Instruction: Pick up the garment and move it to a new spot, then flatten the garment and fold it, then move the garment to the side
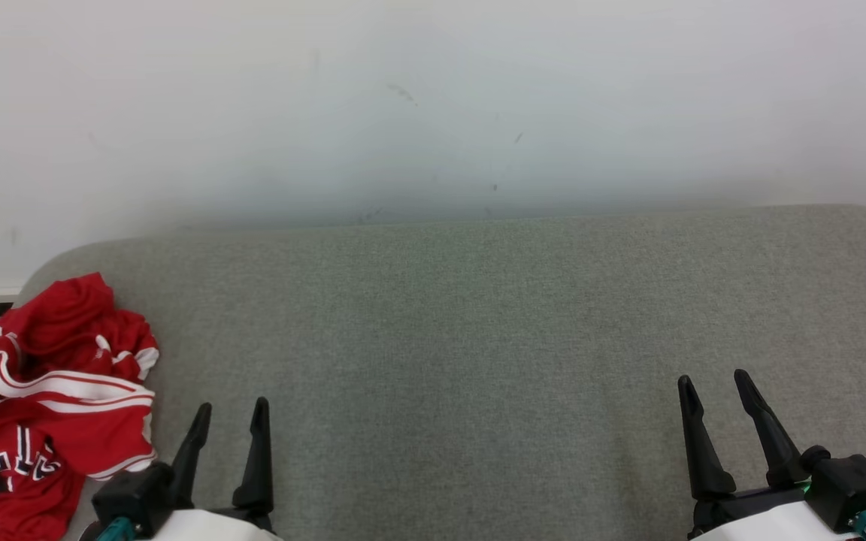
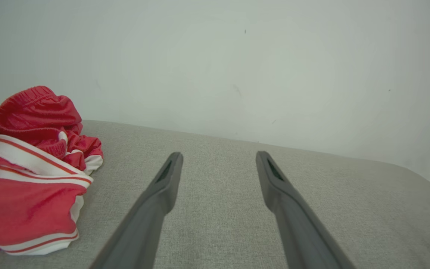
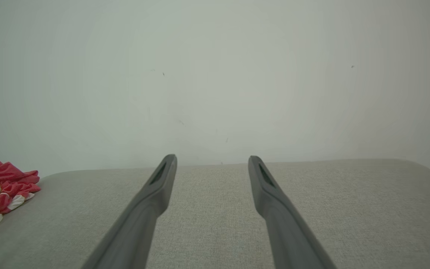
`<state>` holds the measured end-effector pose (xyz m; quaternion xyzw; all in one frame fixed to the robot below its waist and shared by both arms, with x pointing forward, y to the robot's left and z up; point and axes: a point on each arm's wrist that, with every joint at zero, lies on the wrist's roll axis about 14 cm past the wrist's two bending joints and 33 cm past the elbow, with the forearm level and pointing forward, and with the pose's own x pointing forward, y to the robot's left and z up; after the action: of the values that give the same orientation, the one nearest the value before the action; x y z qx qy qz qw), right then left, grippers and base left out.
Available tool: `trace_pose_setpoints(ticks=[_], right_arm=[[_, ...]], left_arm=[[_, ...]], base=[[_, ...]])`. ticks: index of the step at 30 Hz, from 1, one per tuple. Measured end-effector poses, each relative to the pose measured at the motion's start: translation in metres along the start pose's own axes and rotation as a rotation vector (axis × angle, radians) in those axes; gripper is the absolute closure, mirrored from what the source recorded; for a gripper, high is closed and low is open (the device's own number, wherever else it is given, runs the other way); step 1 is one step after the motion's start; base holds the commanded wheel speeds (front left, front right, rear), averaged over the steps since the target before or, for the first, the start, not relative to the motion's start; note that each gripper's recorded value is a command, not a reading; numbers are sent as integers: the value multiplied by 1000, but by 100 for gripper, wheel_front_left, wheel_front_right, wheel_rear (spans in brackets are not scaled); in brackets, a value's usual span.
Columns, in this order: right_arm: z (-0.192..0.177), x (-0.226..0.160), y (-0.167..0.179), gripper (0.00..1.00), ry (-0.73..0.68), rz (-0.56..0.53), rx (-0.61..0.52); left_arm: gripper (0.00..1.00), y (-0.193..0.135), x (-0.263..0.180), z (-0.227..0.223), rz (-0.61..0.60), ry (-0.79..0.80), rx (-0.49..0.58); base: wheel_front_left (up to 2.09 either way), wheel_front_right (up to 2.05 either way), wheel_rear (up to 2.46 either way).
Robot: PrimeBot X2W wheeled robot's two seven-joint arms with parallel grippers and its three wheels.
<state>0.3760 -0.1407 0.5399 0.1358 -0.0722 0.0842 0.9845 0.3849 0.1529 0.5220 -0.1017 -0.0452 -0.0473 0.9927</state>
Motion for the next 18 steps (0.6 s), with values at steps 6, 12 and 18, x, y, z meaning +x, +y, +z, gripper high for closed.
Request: trace_pose_setpoints(ticks=[6,12,18], right_arm=[[5,-1,2,0,-20,10,-31],[9,-2,5,0,-36,24,-71],[12,-3,8,0,-48,35,-100]], left_arm=[[0,-3,1,3,-13,-16,19],[0,-7,2,7,-26,-36,42],[0,-9,2,10,-38,-52,72]], base=[[0,0,0],[0,0,0],[0,0,0]])
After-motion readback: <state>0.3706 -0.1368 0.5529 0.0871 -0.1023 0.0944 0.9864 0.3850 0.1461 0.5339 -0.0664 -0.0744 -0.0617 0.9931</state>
